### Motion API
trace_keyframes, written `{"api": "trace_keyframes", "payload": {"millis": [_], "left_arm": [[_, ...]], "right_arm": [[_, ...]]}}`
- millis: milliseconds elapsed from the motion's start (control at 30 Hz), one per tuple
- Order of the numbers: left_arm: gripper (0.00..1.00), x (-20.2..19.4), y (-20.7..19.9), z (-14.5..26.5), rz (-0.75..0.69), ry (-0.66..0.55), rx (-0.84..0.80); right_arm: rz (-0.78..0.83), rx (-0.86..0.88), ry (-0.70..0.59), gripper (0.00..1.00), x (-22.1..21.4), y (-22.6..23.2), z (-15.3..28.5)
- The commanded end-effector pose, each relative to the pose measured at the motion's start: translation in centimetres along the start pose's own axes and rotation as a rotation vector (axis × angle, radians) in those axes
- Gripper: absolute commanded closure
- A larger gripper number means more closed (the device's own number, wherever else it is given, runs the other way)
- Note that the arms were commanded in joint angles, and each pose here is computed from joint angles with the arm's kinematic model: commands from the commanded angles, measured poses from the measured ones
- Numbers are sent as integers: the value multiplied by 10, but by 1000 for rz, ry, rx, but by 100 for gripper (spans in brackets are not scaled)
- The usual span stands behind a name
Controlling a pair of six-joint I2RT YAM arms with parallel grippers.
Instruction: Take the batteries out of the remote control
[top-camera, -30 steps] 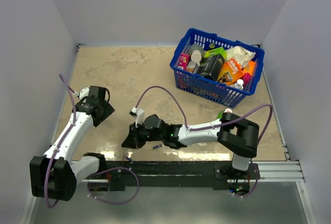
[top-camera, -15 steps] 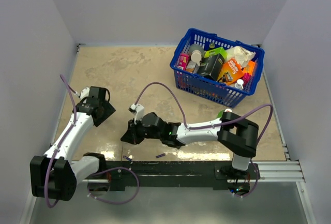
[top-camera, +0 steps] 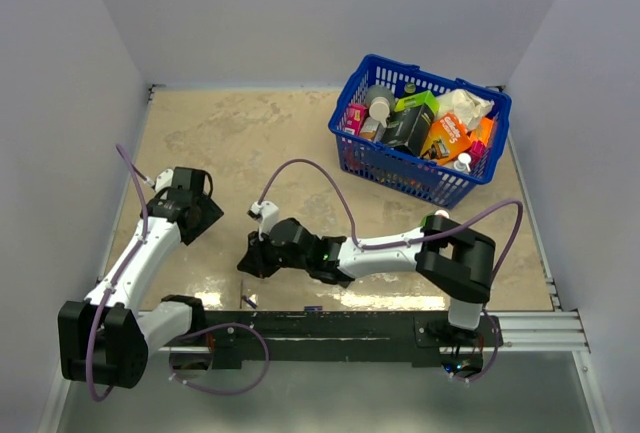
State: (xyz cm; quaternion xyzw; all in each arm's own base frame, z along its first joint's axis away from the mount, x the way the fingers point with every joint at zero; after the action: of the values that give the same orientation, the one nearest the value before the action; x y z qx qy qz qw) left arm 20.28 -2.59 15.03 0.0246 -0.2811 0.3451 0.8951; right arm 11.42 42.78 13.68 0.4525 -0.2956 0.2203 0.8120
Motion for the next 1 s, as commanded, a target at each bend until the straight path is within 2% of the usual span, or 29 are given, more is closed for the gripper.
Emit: {"api": "trace_keyframes", "payload": {"millis": [0, 633, 800, 967], "left_arm": [[33, 5, -1, -1, -11, -20, -9], [33, -3, -1, -6, -14, 9, -26], [33, -7, 0, -11, -32, 23, -40], [33, -9, -7, -13, -73, 52, -105]], "right_arm": [[44, -54, -49, 100, 11, -1, -1], [141, -278, -163, 100, 52, -13, 43], [172, -301, -196, 100, 70, -4, 70], [216, -285, -89, 100, 64, -3, 96]]}}
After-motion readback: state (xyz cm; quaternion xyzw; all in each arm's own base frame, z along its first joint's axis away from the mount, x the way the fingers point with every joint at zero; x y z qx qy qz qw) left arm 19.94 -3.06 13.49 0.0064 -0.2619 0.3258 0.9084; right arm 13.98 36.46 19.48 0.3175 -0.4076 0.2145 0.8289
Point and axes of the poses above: each gripper's point midway between its finger pads, its own z axis back along the fingers, its own y axis along the line the jaws close on, x = y × z, the point moved 8 cm from there along z, back along the fingers, and after that the axes turned 4 degrees about -z, right-handed, at the moved point
